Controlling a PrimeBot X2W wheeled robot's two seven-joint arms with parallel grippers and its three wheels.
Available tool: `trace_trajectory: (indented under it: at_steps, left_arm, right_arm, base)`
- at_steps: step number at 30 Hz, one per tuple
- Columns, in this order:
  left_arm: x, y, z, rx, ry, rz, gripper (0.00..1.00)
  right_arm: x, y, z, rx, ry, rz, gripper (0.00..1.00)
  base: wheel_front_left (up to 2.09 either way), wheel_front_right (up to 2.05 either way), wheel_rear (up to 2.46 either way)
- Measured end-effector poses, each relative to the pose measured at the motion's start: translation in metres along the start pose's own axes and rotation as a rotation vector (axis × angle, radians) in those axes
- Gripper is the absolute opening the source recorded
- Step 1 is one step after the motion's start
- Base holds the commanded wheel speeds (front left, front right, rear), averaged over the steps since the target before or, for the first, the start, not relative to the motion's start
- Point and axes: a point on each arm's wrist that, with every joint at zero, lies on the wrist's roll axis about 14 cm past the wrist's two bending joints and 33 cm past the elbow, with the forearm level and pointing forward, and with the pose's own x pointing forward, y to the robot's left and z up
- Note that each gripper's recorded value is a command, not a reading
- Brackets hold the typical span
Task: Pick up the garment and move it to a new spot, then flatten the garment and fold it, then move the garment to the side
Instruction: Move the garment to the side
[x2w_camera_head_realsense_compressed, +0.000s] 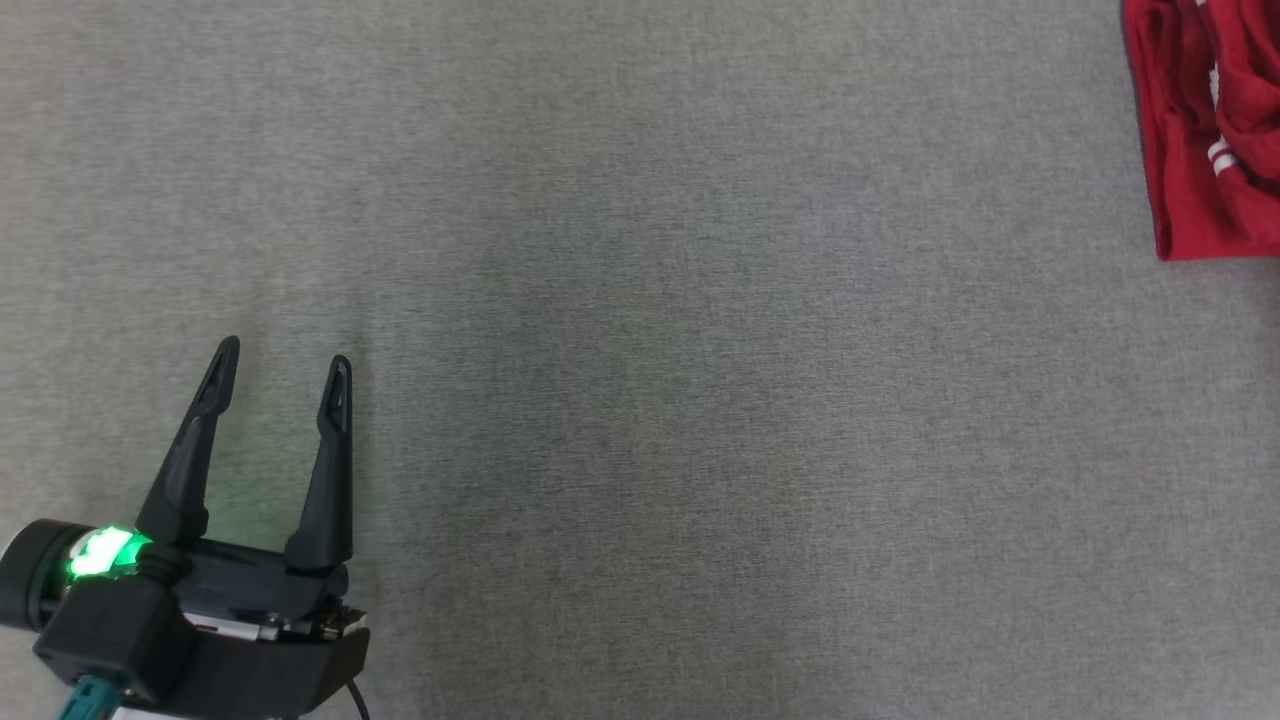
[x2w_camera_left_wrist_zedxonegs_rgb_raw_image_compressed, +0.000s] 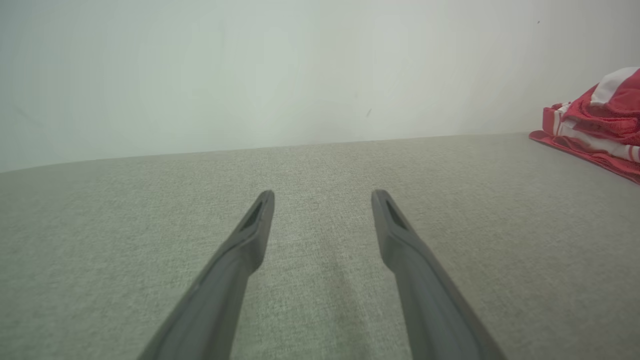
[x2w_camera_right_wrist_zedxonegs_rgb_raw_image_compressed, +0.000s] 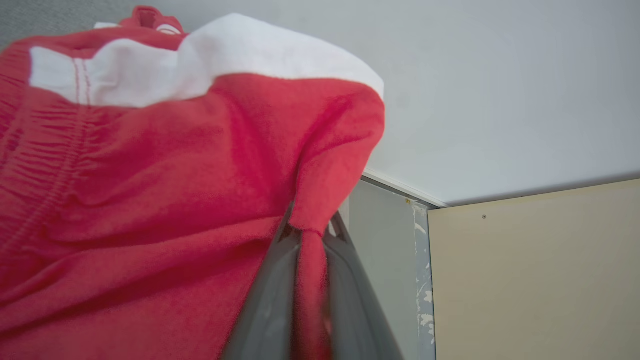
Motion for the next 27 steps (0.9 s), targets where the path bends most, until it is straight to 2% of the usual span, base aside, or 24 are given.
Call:
trace_trajectory:
  at_steps: [17,19,20,27]
  left_arm:
    - [0.021,-0.014,-0.023,-0.044,0.009,-0.067,1.00]
    - [0.021,-0.013,-0.022,-0.043,0.008,-0.065,1.00]
    - [0.021,-0.012,-0.022,-0.042,0.008,-0.063,1.00]
    - [0.020,-0.008,-0.019,-0.038,0.003,-0.050,1.00]
  right_arm:
    - [0.014,0.002,-0.012,-0.048,0.028,-0.014,0.02]
    - [0.015,0.001,-0.014,-0.049,0.043,-0.020,0.75]
    - [0.016,-0.001,-0.014,-0.053,0.045,-0.024,1.00]
    - [0.016,-0.006,-0.008,-0.076,0.024,-0.045,1.00]
  base:
    - [0.00,0.00,0.00]
    - [0.00,0.00,0.00]
    - [0.00,0.00,0.00]
    - [0.00,0.00,0.00]
